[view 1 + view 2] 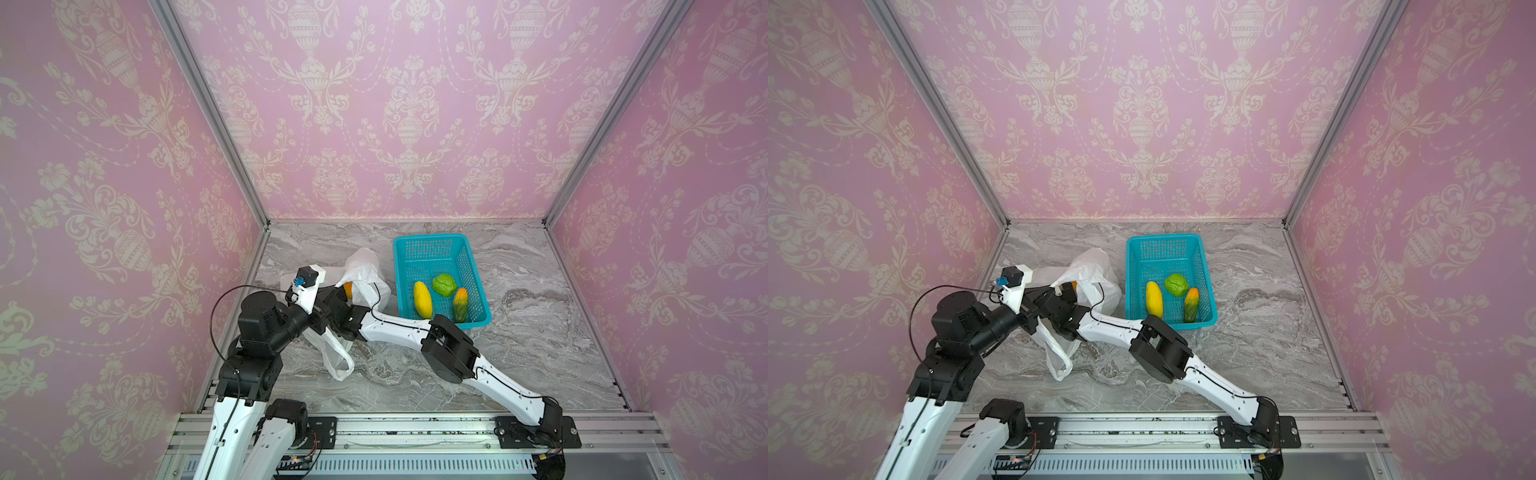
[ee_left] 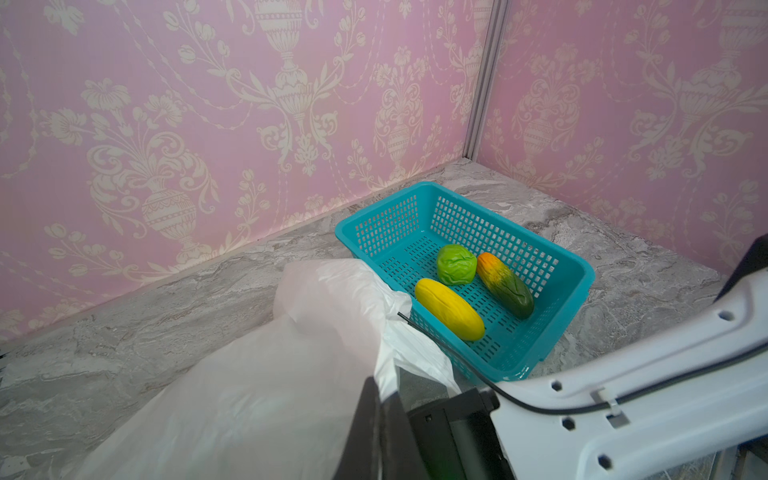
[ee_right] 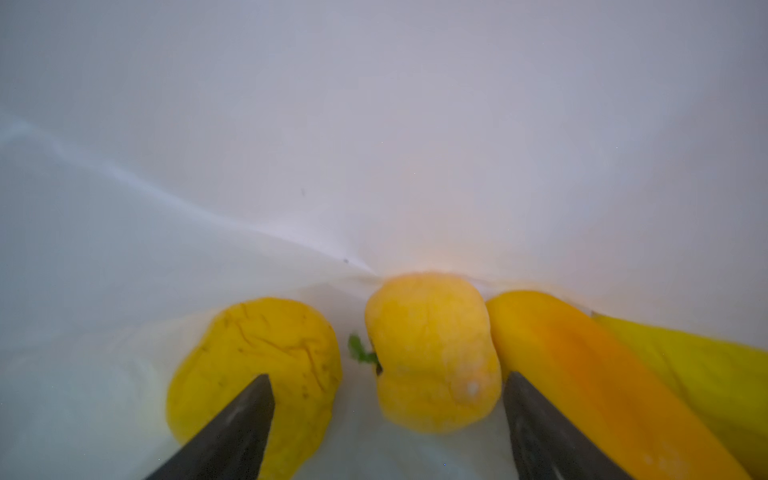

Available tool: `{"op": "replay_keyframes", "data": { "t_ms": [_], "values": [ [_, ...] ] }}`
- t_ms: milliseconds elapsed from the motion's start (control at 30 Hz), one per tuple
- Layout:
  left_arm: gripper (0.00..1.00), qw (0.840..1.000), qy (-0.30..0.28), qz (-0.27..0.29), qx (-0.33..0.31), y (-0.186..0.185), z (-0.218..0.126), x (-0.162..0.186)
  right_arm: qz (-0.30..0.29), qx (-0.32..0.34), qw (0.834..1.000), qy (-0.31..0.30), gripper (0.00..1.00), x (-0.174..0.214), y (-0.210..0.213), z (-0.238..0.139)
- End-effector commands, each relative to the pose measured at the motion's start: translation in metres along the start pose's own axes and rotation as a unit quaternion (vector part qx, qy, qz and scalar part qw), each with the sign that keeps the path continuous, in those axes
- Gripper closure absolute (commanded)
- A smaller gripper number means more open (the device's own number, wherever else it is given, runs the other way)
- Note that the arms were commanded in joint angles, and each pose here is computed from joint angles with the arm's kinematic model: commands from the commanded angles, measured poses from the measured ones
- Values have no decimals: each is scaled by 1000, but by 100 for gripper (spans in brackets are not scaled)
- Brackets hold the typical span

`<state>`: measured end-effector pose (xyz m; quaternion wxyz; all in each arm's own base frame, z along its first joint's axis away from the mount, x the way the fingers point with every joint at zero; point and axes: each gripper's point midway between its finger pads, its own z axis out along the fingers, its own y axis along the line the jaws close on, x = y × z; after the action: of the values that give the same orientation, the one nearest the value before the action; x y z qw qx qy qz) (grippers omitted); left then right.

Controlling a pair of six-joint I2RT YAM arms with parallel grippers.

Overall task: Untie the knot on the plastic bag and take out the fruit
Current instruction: 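Reach down and close the right gripper on the yellow-pink mango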

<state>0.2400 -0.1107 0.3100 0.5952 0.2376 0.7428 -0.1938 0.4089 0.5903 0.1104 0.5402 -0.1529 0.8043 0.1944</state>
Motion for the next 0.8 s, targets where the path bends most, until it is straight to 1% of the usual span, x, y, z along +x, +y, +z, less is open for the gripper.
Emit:
{"op": "replay_keyframes", "data": {
  "t_ms": [0,167,333,467,500,567,700,767],
  "values": [
    [100,1000,-13,-3,14,-5,-1,-4,2,9,1000,26,9,13,-12,17],
    [100,1000,-17,-2,24,-8,-2,-6,44,3,998,45,5,20,-20,25],
    [100,1000,-18,-1,22,-8,-2,-7,67,-18,995,72,14,39,-18,31],
    [100,1000,-17,-2,22,-8,-2,-6,74,-26,994,81,27,45,-16,30],
    [100,1000,-18,-1,21,-8,-3,-6,75,-26,993,83,28,46,-17,29],
    [100,1000,-19,-1,21,-8,-3,-7,77,-22,993,85,27,49,-18,28],
    [100,1000,-19,-1,21,-8,-3,-7,73,-16,993,89,21,55,-21,31],
    [100,1000,-20,0,21,-8,-3,-7,72,-14,993,94,20,60,-22,33]
  ]
}}
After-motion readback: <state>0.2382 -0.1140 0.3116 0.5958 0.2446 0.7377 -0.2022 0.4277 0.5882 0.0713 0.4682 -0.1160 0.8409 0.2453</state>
